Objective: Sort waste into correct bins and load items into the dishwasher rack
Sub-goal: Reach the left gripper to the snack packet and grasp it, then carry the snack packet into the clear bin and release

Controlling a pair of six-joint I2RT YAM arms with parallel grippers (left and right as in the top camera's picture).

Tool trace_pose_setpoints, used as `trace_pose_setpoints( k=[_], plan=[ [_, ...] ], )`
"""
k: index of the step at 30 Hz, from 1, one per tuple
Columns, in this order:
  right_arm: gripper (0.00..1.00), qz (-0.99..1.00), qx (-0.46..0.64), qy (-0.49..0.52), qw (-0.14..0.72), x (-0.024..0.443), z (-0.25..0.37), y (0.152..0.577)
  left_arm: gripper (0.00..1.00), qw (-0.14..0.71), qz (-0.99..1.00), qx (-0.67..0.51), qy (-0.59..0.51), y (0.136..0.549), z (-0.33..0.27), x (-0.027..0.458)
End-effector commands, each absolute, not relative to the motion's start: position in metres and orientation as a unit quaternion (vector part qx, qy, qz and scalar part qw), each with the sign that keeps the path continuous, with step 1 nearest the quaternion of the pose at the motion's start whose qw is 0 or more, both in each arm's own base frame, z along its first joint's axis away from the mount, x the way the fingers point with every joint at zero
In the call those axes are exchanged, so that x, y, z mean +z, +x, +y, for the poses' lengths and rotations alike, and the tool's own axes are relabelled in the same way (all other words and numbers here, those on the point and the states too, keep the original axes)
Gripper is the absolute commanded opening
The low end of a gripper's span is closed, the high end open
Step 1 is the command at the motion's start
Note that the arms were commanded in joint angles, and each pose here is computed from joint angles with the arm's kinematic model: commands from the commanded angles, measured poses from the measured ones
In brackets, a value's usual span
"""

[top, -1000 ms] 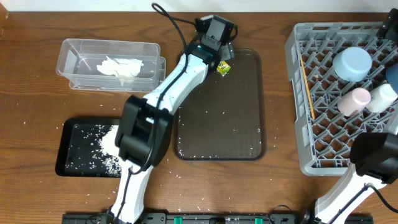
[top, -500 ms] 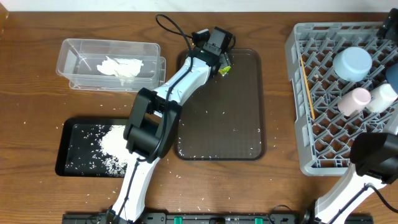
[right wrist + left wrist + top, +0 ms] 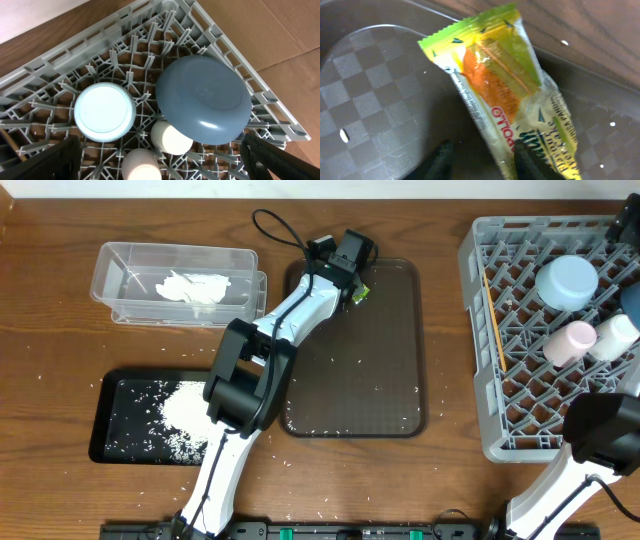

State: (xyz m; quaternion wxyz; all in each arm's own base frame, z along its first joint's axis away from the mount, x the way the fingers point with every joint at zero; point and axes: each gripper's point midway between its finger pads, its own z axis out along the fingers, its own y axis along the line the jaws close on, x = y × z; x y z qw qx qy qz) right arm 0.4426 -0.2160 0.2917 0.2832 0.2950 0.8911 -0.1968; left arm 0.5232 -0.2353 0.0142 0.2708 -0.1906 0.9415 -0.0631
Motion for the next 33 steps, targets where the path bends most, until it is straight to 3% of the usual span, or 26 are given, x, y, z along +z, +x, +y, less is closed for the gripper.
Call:
trace_pose_setpoints(
  k=[1, 5, 12, 19, 23, 28, 30, 31, 32, 33],
  plan=[
    [0.99, 0.887, -0.200, 0.302, 0.285, 0.294, -0.218, 0.440, 0.25, 0.263, 0.947, -0.048, -0.180, 0.519, -0.232, 0.007],
    [0.99, 0.887, -0.200, 0.302, 0.285, 0.294, -0.218, 0.440, 0.06, 0.270, 0.945, -0.053, -0.177, 0.519, -0.231, 0.025],
    [0.99, 0.887, -0.200, 0.302, 0.285, 0.294, -0.218, 0.440, 0.06, 0.294, 0.937, -0.067, -0.174, 0.507, -0.221, 0.105],
    [0.99, 0.887, -0.200, 0.302, 0.285, 0.294, -0.218, 0.440, 0.06, 0.317, 0.902, -0.087, -0.280, 0.500, -0.153, 0.184],
    [0.99, 0.887, -0.200, 0.302, 0.285, 0.294, -0.218, 0.440, 0.06, 0.308, 0.873, -0.079, -0.370, 0.497, -0.096, 0.197],
    [0.99, 0.887, -0.200, 0.302, 0.285, 0.294, -0.218, 0.440, 0.06, 0.268, 0.833, -0.048, -0.482, 0.487, -0.027, 0.179],
    [0.99, 0.887, -0.200, 0.302, 0.285, 0.294, -0.218, 0.440, 0.10, 0.262, 0.822, -0.042, -0.504, 0.487, -0.009, 0.175],
    [0.99, 0.887, -0.200, 0.302, 0.285, 0.294, -0.218, 0.440, 0.17, 0.260, 0.819, -0.042, -0.510, 0.487, -0.001, 0.173],
    [0.99, 0.887, -0.200, 0.302, 0.285, 0.294, -0.218, 0.440, 0.38, 0.257, 0.816, -0.044, -0.516, 0.487, 0.005, 0.172],
    [0.99, 0.887, -0.200, 0.302, 0.285, 0.294, -0.218, 0.440, 0.50, 0.255, 0.814, -0.044, -0.520, 0.487, 0.009, 0.172]
  ],
)
